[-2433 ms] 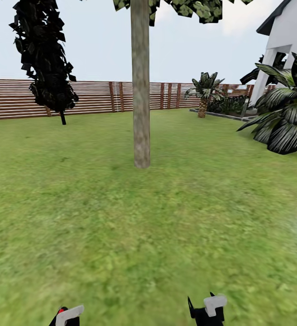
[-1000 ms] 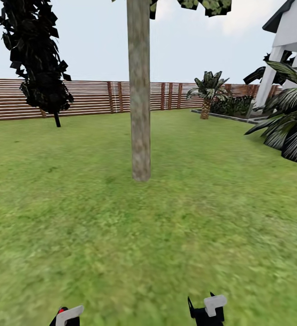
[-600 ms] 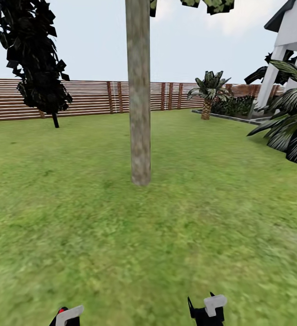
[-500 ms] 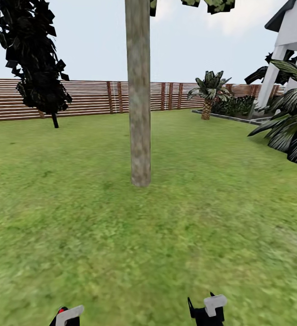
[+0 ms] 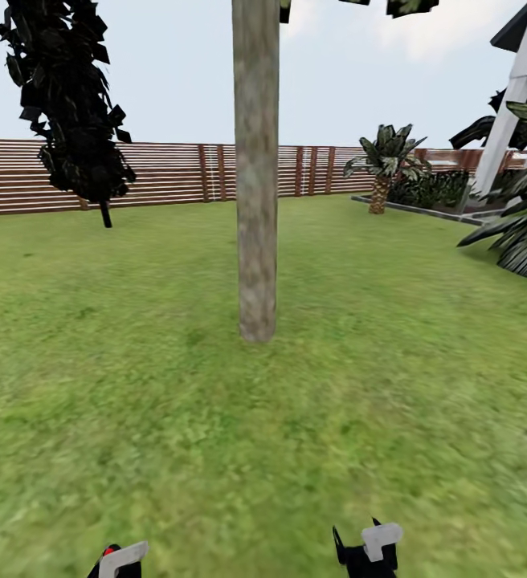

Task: In the garden, pick up the pesticide atomizer on the floor and spray pesticide onto both trees until each tree trunk is fully covered.

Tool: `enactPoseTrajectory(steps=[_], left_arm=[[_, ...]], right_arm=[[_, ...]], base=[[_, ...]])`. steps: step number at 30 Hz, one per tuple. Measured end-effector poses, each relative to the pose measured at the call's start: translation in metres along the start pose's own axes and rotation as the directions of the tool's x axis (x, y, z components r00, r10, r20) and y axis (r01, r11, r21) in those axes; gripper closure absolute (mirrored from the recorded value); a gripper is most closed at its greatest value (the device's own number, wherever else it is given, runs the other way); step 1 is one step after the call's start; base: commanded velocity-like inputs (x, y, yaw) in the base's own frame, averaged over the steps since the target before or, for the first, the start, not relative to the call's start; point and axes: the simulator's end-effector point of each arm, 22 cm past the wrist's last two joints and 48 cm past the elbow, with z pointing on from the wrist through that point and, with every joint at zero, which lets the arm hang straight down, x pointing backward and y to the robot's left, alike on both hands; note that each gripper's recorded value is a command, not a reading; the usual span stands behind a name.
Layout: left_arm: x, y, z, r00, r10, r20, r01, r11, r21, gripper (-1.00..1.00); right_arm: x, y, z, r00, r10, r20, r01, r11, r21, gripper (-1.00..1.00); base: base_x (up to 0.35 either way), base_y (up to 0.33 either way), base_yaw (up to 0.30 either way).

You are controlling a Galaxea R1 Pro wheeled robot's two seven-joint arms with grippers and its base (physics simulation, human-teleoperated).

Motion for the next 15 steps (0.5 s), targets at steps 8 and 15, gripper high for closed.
enactPoseTrajectory(steps=[8,15], left_arm=[[0.0001,-0.0001,0.0000,1.000,0.000,0.000,0.000,1.000,0.000,1.00],[-0.0002,-0.0001,0.0000,1.000,0.000,0.001,0.000,1.000,0.000,1.00]], right_arm=[[-0.0001,0.0004,0.0000,1.000,0.001,0.000,-0.001,1.000,0.000,-1.00],[0.0001,-0.0002,-0.0001,1.000,0.000,0.000,0.000,1.000,-0.001,-1.00]], base=[[0.340,0.000,0.034],[0.340,0.000,0.000]])
